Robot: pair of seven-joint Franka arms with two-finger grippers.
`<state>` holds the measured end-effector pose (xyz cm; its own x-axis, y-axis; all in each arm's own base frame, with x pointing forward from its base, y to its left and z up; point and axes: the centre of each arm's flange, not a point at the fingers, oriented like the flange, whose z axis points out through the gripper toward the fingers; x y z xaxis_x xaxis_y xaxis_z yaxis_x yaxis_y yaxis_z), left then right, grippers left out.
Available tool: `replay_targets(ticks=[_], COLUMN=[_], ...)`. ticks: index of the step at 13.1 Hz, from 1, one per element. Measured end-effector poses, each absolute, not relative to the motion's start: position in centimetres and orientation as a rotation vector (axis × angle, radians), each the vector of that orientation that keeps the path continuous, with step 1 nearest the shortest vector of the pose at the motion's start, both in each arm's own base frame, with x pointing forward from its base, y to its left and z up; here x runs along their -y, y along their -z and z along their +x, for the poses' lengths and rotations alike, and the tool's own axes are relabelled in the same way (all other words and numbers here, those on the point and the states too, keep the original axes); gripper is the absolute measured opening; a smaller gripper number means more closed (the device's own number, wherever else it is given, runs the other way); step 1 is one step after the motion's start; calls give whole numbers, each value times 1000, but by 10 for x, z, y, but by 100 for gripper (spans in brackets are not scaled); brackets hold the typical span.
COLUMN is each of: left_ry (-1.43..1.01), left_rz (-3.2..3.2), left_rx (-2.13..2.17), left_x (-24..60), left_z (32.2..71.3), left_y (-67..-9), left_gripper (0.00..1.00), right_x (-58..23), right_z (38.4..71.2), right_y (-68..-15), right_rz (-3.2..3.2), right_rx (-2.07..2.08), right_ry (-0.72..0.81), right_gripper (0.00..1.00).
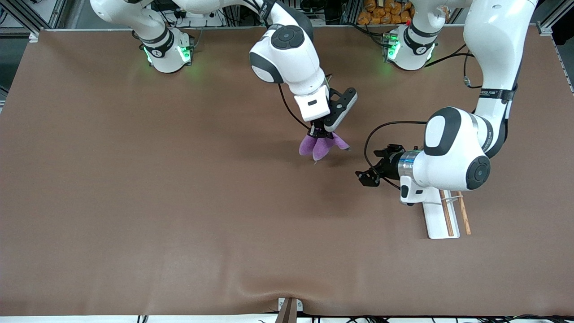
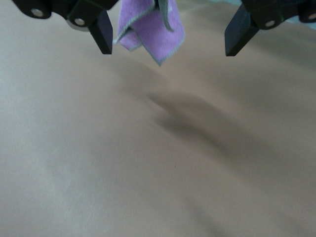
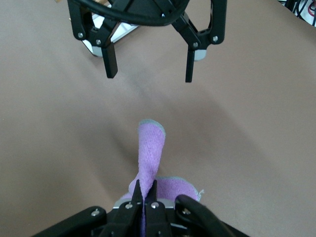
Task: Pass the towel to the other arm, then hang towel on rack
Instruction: 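Close the left gripper on the towel held by the right gripper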
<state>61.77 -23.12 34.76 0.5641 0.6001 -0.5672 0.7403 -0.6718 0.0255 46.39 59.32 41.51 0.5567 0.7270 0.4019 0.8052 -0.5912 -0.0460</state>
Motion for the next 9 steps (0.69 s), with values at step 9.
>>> replay_targets(ticks=[9], left_ry=[1023], left_rz=[2421], left_rx=[-1084], left_x=[246], left_z=[599], left_y=[-350], left_gripper=[74], right_x=[-594], right_z=[464], right_y=[-411], right_rz=[-2570], right_rx=[1285], right_ry=[502], right_gripper=[2])
